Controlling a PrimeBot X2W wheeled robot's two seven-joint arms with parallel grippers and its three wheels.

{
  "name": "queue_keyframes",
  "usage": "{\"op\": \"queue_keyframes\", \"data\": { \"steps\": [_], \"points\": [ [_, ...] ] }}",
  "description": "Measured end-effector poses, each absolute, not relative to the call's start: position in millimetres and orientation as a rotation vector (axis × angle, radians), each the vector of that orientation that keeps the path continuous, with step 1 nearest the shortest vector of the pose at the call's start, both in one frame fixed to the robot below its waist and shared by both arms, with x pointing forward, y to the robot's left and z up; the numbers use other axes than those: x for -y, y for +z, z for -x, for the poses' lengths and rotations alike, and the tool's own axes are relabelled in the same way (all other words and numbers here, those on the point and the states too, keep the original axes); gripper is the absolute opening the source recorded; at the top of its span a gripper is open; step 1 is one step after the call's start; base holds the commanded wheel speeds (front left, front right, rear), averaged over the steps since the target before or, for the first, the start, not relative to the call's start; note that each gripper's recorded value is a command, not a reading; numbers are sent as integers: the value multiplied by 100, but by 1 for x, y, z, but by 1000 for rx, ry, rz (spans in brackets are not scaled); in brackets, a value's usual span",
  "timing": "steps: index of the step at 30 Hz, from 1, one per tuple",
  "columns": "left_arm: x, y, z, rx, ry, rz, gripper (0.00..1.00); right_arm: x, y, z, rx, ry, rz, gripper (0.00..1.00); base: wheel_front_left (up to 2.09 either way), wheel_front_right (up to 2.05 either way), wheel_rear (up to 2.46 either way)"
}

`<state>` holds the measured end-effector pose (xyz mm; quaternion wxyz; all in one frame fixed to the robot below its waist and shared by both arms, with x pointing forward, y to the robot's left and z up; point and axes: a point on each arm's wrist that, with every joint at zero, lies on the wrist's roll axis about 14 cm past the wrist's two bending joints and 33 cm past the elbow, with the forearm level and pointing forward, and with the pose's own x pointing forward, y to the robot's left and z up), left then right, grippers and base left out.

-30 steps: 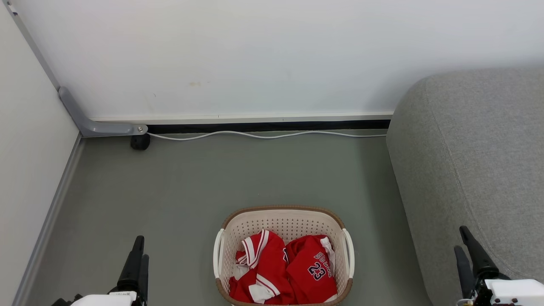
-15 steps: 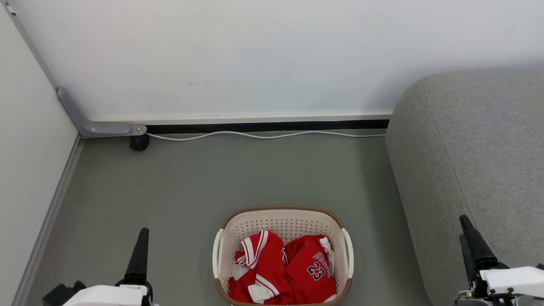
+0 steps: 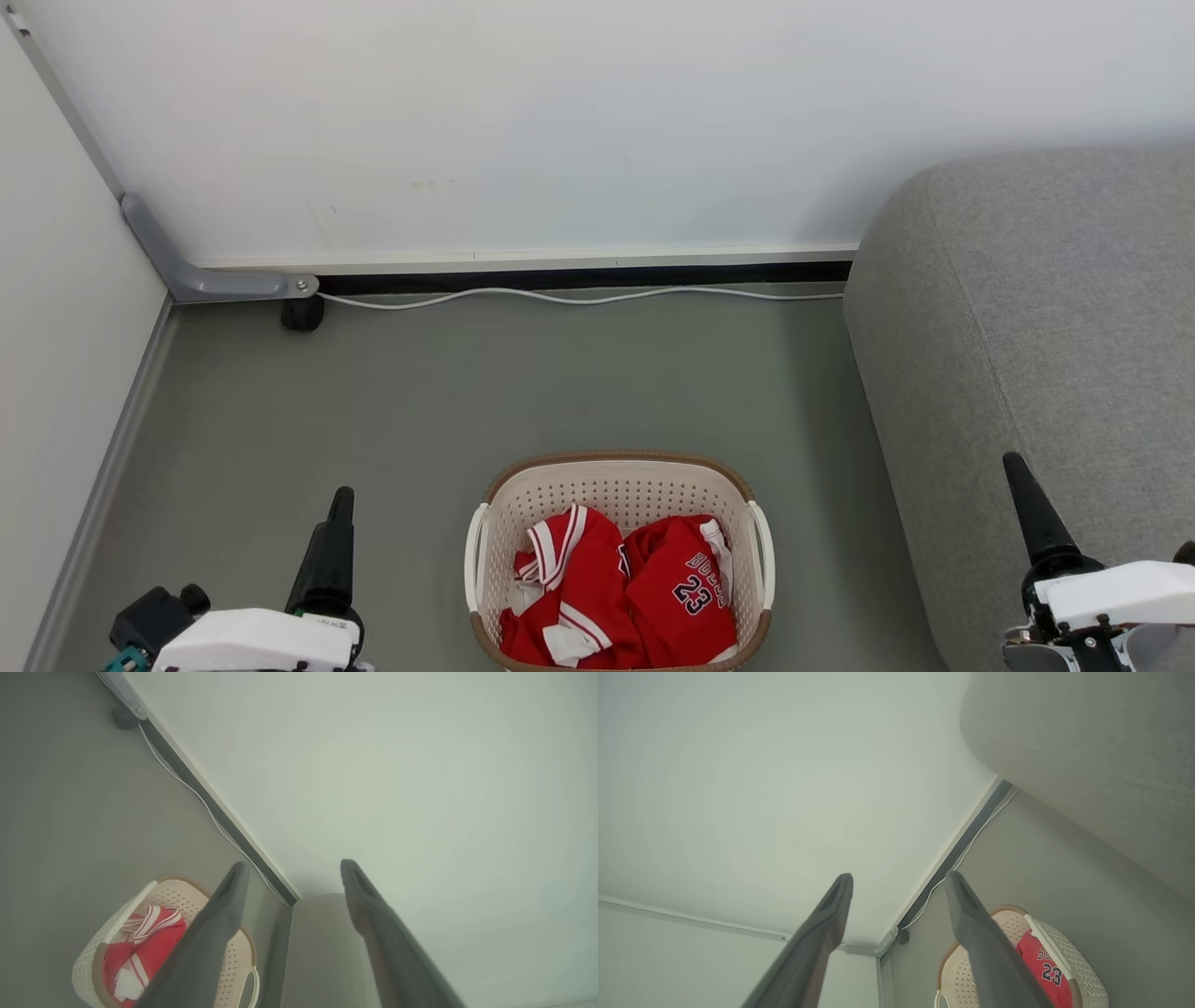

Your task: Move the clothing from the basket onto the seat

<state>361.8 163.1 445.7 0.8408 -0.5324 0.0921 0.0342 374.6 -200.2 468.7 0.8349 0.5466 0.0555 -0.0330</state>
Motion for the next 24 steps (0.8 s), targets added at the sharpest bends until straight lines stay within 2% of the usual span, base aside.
{"op": "queue_keyframes", "data": {
  "steps": [24],
  "points": [
    [-145, 458, -372, -168, -37, 765, 100, 188, 482, -386, -114, 42, -804, 100, 0, 0, 0]
  ]
}}
